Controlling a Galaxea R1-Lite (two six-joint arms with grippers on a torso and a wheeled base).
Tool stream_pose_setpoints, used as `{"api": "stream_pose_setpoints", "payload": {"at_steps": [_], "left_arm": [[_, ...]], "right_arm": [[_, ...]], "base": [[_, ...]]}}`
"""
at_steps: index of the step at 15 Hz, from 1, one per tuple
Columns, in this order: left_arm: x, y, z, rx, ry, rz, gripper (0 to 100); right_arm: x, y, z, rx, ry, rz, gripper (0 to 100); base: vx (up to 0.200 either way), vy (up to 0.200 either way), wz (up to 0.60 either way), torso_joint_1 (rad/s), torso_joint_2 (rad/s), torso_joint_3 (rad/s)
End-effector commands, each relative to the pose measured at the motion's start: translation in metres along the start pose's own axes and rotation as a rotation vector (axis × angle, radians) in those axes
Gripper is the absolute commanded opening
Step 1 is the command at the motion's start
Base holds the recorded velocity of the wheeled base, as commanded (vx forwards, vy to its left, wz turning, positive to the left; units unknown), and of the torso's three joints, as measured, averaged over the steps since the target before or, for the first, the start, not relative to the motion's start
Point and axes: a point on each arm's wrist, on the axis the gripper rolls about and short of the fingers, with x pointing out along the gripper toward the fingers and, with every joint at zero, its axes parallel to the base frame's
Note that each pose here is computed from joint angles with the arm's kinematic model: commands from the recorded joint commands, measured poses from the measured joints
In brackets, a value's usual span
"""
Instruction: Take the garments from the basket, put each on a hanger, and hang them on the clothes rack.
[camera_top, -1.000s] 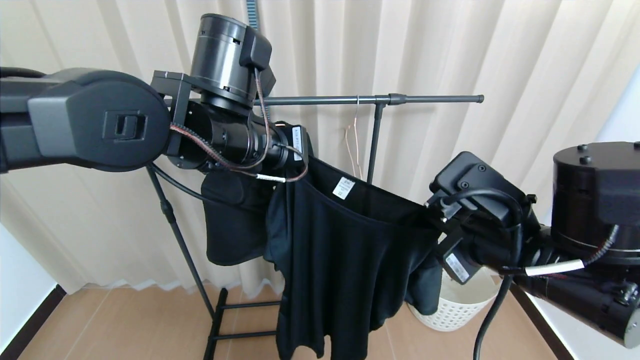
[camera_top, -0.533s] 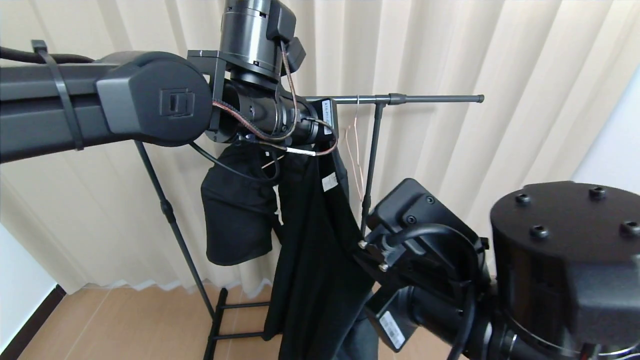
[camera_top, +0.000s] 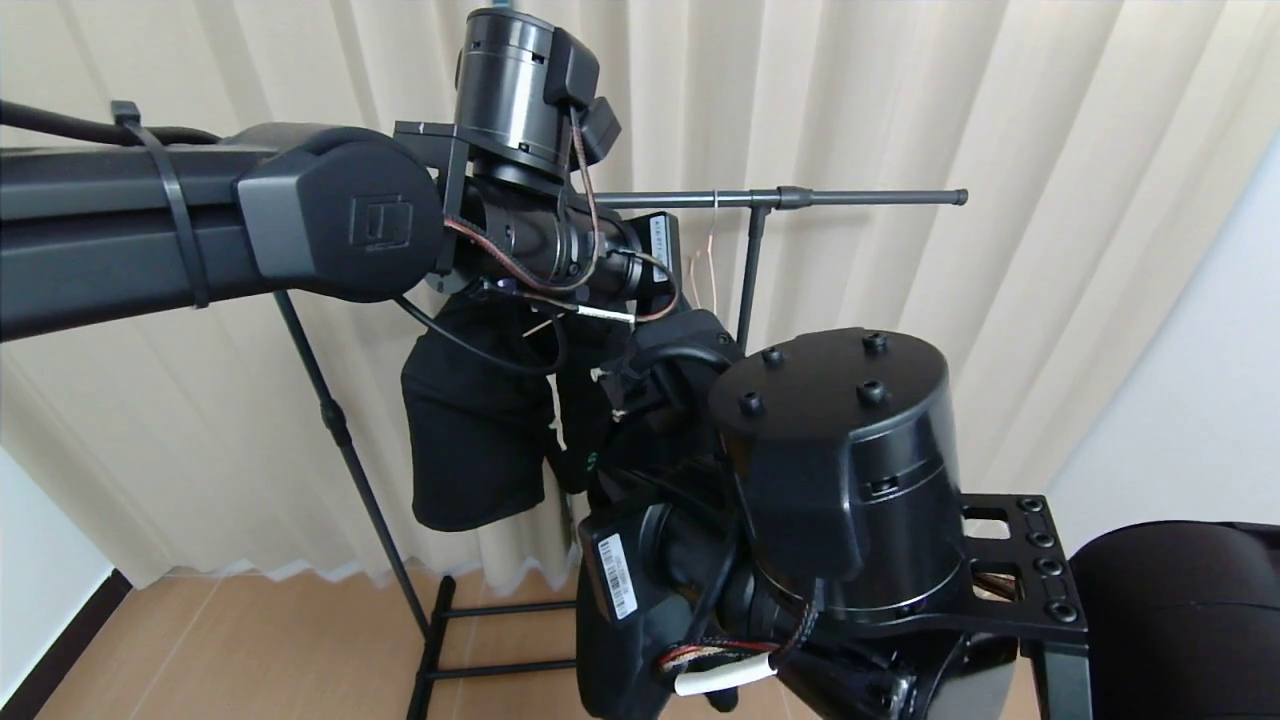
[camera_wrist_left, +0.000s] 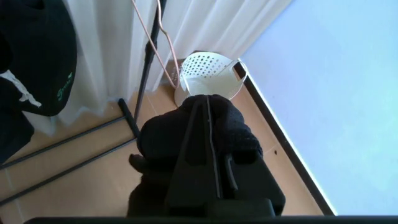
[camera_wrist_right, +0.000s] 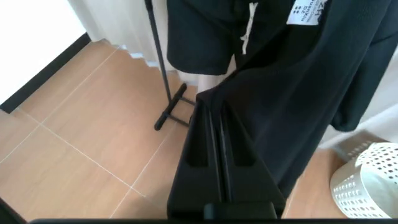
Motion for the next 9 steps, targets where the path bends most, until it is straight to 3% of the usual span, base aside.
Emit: {"api": "stream_pose_setpoints", "payload": {"at_steps": [1,3,5,9], "left_arm": [[-0.004,0.003,0.003,-0.004,-0.010,0.007,0],[-0.005,0.011,0.006,0.005,-0.017,0.036,0],[-0.005,0.018,0.003,0.054,0.010,0.124,0],[-0.025,0.026,-0.013,0.143,0.206,0.210,0]], "right_arm": [[-0.001,-0.014,0.005,-0.017,-0.001,-0.033,0],[-0.009,-0.045,0.005,-0.144,0.046,-0.105,0],[-0.009,-0.072,0.007,-0.212,0.080,-0.183,0],[0.008,-0.126,0.023,-0.174,0.071,-0.363,0]], "base": [[0.000,0.000,0.00,0.000,0.00,0.000],[0.000,0.000,0.00,0.000,0.00,0.000],[0.000,0.000,0.00,0.000,0.00,0.000],[0.000,0.000,0.00,0.000,0.00,0.000]]}}
